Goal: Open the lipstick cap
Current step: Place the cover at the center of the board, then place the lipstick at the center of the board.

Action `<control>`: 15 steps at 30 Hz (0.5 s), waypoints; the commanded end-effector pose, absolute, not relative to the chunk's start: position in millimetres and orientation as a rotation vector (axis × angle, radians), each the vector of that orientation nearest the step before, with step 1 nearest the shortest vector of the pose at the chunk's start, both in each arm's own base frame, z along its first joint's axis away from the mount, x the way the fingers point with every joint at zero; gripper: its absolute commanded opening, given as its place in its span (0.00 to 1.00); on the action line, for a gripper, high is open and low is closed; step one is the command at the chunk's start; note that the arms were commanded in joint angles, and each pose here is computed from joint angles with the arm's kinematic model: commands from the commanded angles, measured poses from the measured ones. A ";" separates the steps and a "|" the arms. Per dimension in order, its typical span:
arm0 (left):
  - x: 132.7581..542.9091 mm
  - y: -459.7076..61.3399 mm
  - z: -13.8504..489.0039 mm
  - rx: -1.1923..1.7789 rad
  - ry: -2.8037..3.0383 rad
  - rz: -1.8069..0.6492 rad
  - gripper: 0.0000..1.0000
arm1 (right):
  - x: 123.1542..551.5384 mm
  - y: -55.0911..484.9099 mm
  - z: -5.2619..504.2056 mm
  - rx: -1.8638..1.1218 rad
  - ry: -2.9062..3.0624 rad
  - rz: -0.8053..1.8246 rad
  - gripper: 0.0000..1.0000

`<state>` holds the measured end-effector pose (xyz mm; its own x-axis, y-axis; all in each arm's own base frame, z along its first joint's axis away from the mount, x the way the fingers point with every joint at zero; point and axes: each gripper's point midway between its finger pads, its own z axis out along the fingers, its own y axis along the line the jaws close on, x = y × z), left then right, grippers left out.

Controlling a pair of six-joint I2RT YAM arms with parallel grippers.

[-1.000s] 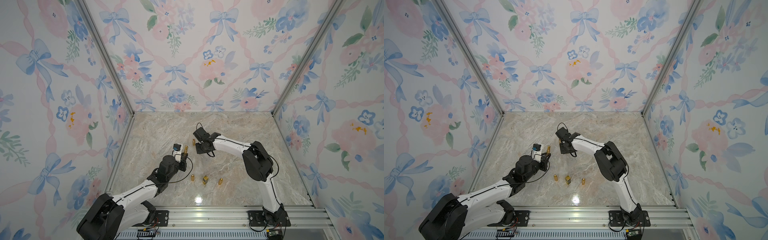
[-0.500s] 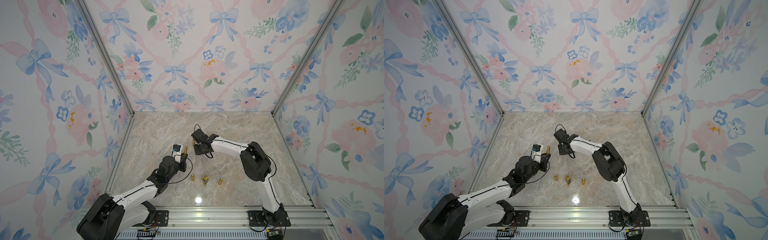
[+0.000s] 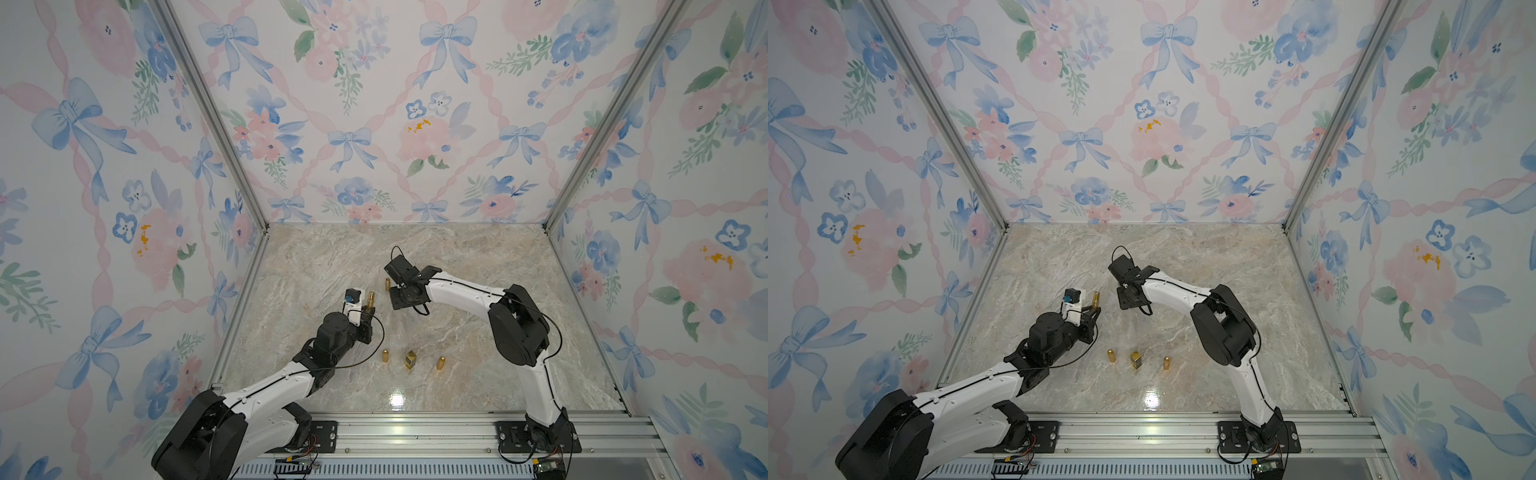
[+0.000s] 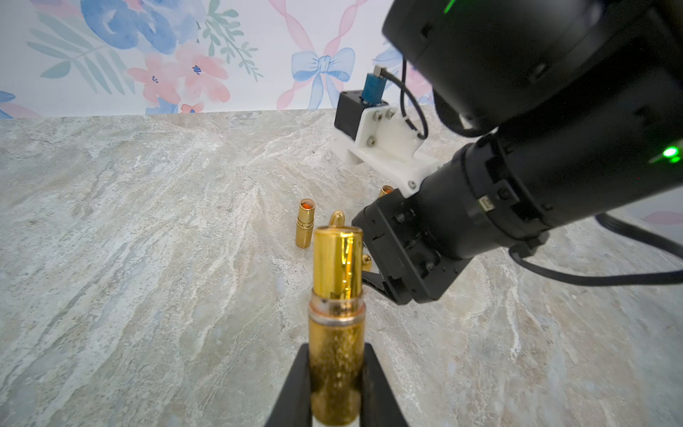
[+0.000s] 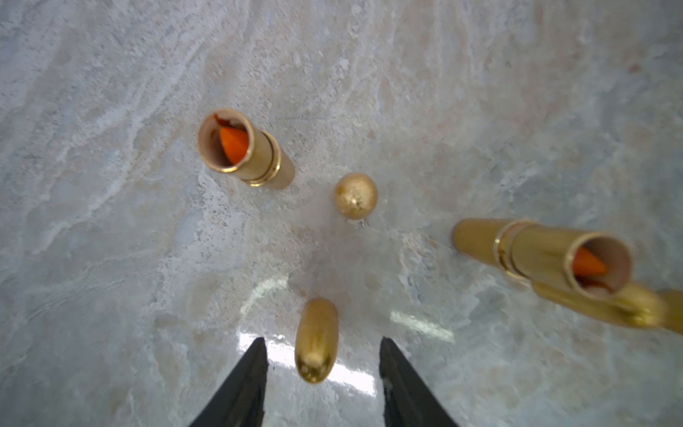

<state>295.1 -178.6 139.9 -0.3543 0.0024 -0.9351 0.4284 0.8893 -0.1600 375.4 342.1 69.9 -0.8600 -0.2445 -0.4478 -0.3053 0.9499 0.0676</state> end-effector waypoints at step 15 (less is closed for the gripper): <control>299.2 -218.8 170.7 0.524 1.771 -0.582 0.00 | 284.6 354.8 196.2 -0.448 2.658 0.987 0.62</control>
<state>296.9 -208.6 151.3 -0.3186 0.0621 -0.9459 0.5654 0.8134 -0.1370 304.9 341.6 187.5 -0.8890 -0.1860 -0.4184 -0.3847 0.7990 0.4623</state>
